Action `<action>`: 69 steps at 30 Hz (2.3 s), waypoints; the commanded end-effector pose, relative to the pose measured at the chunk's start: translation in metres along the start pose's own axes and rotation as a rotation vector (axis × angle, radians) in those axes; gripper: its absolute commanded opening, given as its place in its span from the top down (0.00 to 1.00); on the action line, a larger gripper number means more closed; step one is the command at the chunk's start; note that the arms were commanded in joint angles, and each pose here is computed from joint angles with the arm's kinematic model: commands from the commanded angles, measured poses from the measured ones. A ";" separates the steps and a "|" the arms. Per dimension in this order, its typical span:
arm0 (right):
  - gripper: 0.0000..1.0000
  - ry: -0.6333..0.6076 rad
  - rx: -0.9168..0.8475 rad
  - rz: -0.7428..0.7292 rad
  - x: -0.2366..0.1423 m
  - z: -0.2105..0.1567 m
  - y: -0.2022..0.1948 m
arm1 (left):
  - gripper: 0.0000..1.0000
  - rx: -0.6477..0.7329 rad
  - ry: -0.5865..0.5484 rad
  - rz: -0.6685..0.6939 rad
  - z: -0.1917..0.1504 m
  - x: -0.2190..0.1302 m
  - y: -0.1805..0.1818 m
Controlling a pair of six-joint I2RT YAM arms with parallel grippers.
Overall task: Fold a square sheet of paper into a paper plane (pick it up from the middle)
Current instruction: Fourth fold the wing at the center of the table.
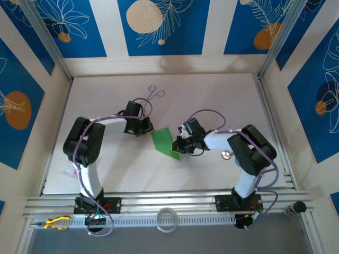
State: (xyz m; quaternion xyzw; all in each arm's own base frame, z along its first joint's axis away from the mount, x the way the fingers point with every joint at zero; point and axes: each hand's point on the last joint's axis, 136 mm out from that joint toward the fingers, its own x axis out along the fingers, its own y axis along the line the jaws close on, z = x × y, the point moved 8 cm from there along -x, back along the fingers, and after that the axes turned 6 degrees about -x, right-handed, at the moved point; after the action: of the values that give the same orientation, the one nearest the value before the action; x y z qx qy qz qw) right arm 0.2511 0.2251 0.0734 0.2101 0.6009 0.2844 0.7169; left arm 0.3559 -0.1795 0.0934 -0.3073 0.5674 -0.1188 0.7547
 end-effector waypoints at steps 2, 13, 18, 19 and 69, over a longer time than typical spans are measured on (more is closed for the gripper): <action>1.00 0.120 0.072 -0.122 0.000 -0.025 -0.024 | 0.90 0.060 -0.085 -0.019 0.005 -0.033 -0.019; 1.00 0.121 0.076 -0.130 -0.001 -0.024 -0.025 | 0.88 0.076 0.065 -0.232 -0.040 -0.002 -0.046; 1.00 0.116 0.065 -0.121 -0.003 -0.020 -0.022 | 0.89 0.040 0.107 -0.179 -0.051 0.020 -0.030; 1.00 0.113 0.061 -0.117 -0.004 -0.018 -0.021 | 0.89 0.035 0.111 -0.167 -0.052 0.022 -0.027; 0.95 0.080 -0.024 0.146 -0.032 -0.038 -0.001 | 0.93 0.012 0.132 0.004 -0.063 0.031 0.006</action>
State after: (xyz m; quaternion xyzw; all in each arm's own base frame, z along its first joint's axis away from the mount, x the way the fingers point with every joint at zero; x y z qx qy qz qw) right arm 0.2124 0.2010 0.0747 0.2182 0.6198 0.3229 0.6812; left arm 0.3180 -0.2267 0.0777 -0.3174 0.5864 -0.1932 0.7198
